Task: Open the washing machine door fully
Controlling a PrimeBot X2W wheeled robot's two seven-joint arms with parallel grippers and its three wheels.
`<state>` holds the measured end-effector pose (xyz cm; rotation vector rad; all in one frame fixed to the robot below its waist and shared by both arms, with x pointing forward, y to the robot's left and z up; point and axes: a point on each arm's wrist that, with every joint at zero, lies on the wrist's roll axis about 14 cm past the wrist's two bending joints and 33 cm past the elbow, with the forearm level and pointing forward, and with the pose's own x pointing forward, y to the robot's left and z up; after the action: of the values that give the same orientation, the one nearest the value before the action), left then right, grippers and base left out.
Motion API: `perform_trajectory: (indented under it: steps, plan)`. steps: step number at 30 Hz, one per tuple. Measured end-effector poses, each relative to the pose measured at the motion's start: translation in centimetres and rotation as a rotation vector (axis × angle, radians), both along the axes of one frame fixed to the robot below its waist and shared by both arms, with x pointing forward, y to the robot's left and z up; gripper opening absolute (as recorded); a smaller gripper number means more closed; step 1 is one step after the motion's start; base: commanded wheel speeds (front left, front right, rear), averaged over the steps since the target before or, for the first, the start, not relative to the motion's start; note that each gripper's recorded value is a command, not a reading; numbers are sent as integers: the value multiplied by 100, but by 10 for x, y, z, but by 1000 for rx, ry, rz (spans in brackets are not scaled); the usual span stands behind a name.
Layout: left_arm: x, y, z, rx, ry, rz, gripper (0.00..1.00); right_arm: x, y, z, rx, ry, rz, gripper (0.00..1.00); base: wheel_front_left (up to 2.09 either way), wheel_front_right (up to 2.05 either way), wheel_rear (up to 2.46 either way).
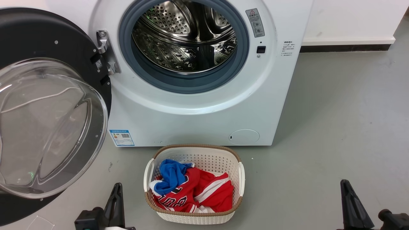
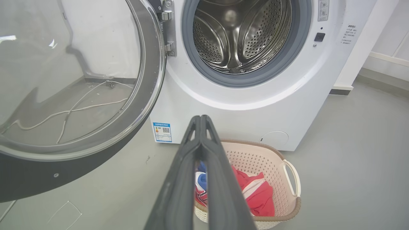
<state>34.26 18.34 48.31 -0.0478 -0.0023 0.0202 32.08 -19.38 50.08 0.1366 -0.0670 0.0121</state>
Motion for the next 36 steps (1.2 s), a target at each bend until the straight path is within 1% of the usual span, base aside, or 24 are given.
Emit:
perform_trajectory:
  steps: [17, 36]
  plan:
    - [6, 11, -7, -333, 52, 62, 0, 11, -7, -4, 325, 28, -32, 0, 0, 0, 0]
    - [15, 15, -8, -642, 69, 81, 0, 25, -10, -6, 611, 48, -43, 0, 0, 0, 0]
